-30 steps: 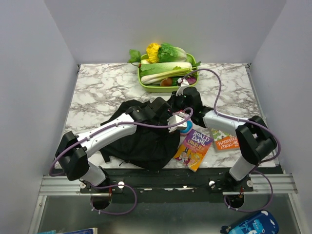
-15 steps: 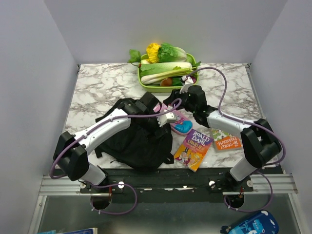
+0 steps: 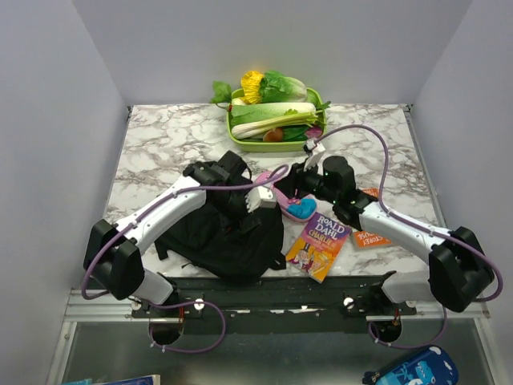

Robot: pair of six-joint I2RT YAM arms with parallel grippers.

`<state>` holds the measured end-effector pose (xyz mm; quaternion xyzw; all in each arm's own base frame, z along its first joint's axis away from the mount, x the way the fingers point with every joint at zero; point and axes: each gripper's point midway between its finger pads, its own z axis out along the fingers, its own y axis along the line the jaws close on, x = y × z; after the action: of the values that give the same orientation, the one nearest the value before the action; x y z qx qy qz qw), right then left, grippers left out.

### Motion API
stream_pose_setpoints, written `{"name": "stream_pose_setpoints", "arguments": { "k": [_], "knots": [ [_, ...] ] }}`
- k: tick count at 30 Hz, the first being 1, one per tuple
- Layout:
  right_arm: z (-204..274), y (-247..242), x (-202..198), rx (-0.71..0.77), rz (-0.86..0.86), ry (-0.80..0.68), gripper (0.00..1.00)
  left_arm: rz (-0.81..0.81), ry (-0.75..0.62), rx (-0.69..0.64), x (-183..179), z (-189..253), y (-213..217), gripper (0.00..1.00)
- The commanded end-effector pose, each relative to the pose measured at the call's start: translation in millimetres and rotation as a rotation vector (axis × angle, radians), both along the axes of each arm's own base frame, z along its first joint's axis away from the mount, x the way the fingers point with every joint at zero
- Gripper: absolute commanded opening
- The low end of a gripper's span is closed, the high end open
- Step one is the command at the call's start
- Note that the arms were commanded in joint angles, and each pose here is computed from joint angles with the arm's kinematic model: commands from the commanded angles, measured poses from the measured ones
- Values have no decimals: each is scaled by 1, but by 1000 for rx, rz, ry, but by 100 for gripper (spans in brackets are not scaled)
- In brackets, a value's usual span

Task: Pack the student bag
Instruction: Unzip the student bag at the center of the board.

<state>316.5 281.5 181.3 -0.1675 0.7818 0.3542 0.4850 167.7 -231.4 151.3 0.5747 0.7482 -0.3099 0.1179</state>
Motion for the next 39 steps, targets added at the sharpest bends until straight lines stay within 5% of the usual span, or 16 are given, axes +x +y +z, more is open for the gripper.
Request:
{"name": "stream_pose_setpoints", "arguments": {
  "k": [1,11,27,31,32,35,38,39],
  "knots": [
    [-7,29,-57,-96,214,-31,45,-81,-55,53,-26,-21,20,91],
    [-46,11,-120,-164,283,-63,36,-105,-159,142,-33,-56,53,99],
    [-79,21,-130,-226,323,48,23,-134,-283,206,-32,-108,56,98],
    [-100,14,-137,-274,313,119,20,-142,-285,168,-32,-106,48,67],
    [-104,13,-137,-283,312,130,20,-124,-300,155,-26,-101,44,53],
    [-113,11,-139,-300,309,154,19,-55,-296,101,-14,-81,34,34],
    [-122,10,-140,-313,304,174,18,4,-266,25,-3,-56,31,1],
    [-123,10,-138,-316,296,178,17,33,-257,12,4,-51,34,0]
  ]
}}
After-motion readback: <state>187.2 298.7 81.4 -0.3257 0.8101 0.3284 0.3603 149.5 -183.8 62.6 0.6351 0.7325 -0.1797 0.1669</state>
